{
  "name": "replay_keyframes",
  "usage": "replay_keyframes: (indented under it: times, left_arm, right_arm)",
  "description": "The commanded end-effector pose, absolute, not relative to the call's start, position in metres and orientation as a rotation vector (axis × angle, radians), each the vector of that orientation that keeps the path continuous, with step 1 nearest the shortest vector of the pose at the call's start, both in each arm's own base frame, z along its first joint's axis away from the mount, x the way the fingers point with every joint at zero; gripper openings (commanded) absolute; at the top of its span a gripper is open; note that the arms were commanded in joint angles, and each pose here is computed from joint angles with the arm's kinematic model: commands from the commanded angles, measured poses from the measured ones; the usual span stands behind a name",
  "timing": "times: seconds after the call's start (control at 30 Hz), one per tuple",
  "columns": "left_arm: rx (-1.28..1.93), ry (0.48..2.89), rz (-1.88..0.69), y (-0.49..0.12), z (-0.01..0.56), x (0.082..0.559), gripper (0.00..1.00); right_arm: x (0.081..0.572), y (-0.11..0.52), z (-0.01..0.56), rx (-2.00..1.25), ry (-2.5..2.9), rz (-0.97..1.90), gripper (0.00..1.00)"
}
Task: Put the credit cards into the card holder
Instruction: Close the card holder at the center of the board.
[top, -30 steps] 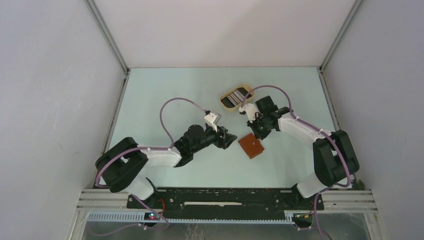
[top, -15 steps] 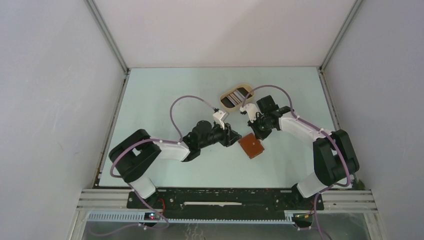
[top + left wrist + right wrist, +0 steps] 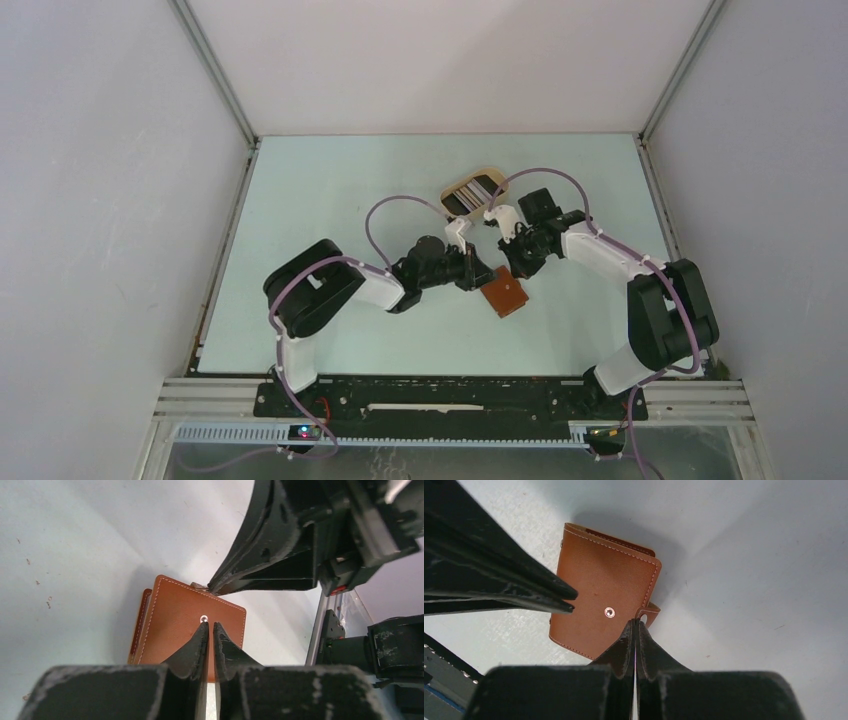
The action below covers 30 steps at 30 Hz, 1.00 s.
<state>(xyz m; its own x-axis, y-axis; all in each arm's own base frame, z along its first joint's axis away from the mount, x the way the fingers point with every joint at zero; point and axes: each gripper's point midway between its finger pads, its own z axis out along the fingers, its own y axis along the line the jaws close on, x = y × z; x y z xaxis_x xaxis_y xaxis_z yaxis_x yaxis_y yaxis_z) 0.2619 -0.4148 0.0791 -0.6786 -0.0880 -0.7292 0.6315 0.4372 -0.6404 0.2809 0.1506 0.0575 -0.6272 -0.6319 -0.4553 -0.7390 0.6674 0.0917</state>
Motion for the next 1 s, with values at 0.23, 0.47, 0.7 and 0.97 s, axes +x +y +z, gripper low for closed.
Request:
replay_keyframes:
  times: [0.23,0.47,0.7,0.97]
  left_arm:
    - [0.411,2.026,-1.326,-0.432,0.074,0.275,0.09]
    - [0.395,2.082,-1.306,-0.432,0.060,0.275,0.04]
    - [0.399,2.128,-1.293,-0.433,0.050,0.275,0.02]
    - [0.405,2.162,-1.279,-0.433,0.043,0.275,0.00]
  right_arm:
    - [0.288,0.152,0.071,-1.073,2.457,0.429,0.00]
    - [0.290,0.148,0.075,-1.047,2.451,0.455,0.00]
    - [0.292,0.147,0.074,-1.038,2.453,0.458,0.00]
    - [0.281,0.159,0.075,-1.079,2.431,0.575,0.00]
